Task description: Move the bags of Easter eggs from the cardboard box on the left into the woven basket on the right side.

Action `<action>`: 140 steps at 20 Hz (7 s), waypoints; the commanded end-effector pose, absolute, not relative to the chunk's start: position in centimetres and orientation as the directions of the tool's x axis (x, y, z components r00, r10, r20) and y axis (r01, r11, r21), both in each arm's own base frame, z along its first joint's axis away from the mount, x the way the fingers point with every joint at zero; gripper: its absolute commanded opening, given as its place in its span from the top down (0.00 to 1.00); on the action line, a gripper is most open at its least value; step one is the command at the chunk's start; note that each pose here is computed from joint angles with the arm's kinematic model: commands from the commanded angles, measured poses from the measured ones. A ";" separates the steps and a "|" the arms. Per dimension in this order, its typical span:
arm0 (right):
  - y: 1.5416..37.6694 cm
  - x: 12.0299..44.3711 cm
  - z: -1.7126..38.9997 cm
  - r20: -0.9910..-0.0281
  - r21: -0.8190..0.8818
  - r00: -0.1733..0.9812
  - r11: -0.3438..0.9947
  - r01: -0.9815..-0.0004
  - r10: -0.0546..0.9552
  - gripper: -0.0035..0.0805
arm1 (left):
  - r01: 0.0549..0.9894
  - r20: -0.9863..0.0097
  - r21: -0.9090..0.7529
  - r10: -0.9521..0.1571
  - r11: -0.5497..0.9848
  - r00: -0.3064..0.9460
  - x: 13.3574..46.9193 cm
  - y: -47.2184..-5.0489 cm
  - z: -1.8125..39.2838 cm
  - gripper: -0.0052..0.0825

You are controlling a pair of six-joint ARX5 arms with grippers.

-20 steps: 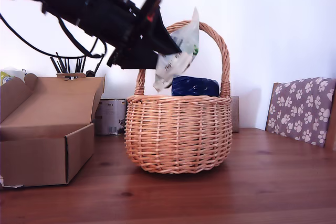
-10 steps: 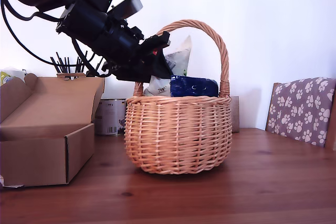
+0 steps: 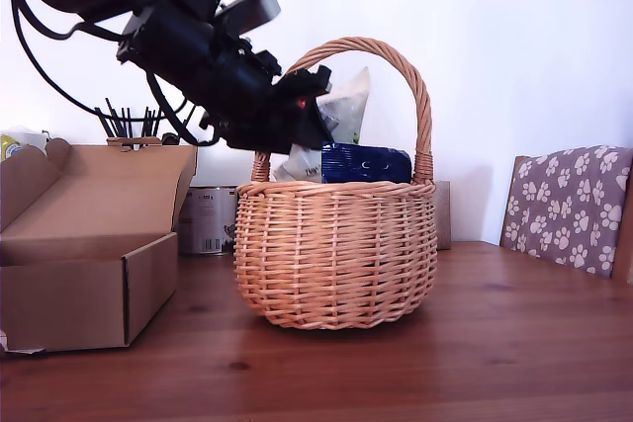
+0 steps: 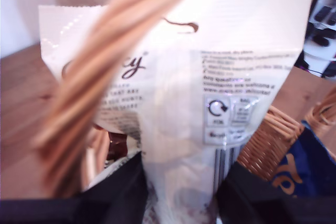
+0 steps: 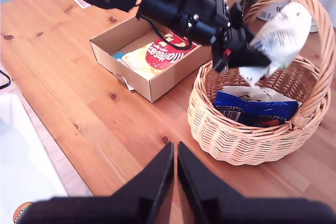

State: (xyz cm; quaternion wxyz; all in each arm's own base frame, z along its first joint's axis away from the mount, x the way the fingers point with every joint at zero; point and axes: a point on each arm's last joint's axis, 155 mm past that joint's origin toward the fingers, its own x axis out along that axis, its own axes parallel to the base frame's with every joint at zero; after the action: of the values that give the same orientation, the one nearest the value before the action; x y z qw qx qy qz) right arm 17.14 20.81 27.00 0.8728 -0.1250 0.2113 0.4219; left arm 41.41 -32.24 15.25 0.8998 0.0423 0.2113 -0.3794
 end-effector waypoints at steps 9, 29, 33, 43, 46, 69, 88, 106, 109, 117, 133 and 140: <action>20.7 17.0 27.1 -0.472 -0.039 0.554 0.612 -0.790 0.685 0.97 | 0.718 -0.513 -0.121 -0.663 0.685 0.545 40.7 -33.0 13.1 0.35; 21.7 16.9 27.7 -0.444 -0.021 0.532 0.585 -0.810 0.721 0.97 | 0.679 -0.727 -0.035 -0.484 0.734 0.486 34.2 -23.8 17.9 0.96; 22.7 17.4 28.2 -0.423 -0.014 0.529 0.578 -0.816 0.736 0.97 | 0.615 -0.677 -0.017 -0.462 0.789 0.573 33.7 -19.6 18.5 0.96; 22.8 17.6 28.2 -0.420 -0.018 0.529 0.576 -0.818 0.737 0.97 | 0.479 -0.717 0.001 -0.333 0.878 0.612 33.9 -11.2 17.0 0.96; 22.9 17.6 28.2 -0.420 -0.019 0.529 0.575 -0.818 0.738 0.97 | 0.495 -0.700 -0.002 -0.355 0.869 0.620 34.1 -11.6 17.5 0.65; 22.9 17.6 28.0 -0.426 -0.018 0.527 0.576 -0.817 0.735 0.97 | 0.246 -0.815 0.026 -0.122 0.969 0.566 38.8 -8.5 8.8 0.04; 23.0 17.5 28.0 -0.426 -0.015 0.522 0.571 -0.821 0.739 0.97 | 0.103 -0.890 0.006 -0.042 0.995 0.453 40.5 -6.3 0.1 0.04; 23.2 17.7 28.5 -0.406 -0.016 0.526 0.570 -0.822 0.747 0.97 | 0.071 -0.943 -0.092 -0.110 0.993 0.315 37.7 -7.4 -2.7 0.88; 23.2 17.7 28.5 -0.406 -0.016 0.526 0.570 -0.822 0.747 0.97 | 0.090 -0.934 -0.096 -0.121 0.991 0.337 37.9 -7.5 -1.6 0.88; 23.2 17.7 28.5 -0.407 -0.017 0.526 0.570 -0.821 0.747 0.97 | 0.141 -0.873 -0.099 -0.154 0.985 0.462 37.5 -7.7 6.4 0.88; 22.0 17.0 27.7 -0.446 -0.018 0.525 0.578 -0.816 0.726 0.97 | 0.599 -0.521 -0.460 -0.745 0.656 0.416 32.3 -28.4 18.4 0.88; 20.4 16.1 28.8 -0.408 -0.030 0.552 0.594 -0.804 0.727 0.97 | 0.594 -0.518 -0.453 -0.739 0.665 0.431 36.2 -30.9 17.5 0.88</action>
State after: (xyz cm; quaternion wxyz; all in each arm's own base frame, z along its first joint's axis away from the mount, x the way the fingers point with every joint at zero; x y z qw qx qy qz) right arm 16.01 20.56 28.74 0.8724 -0.1067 0.1809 0.4415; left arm 35.33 -30.34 16.11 0.8344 -0.0993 0.3764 -0.3902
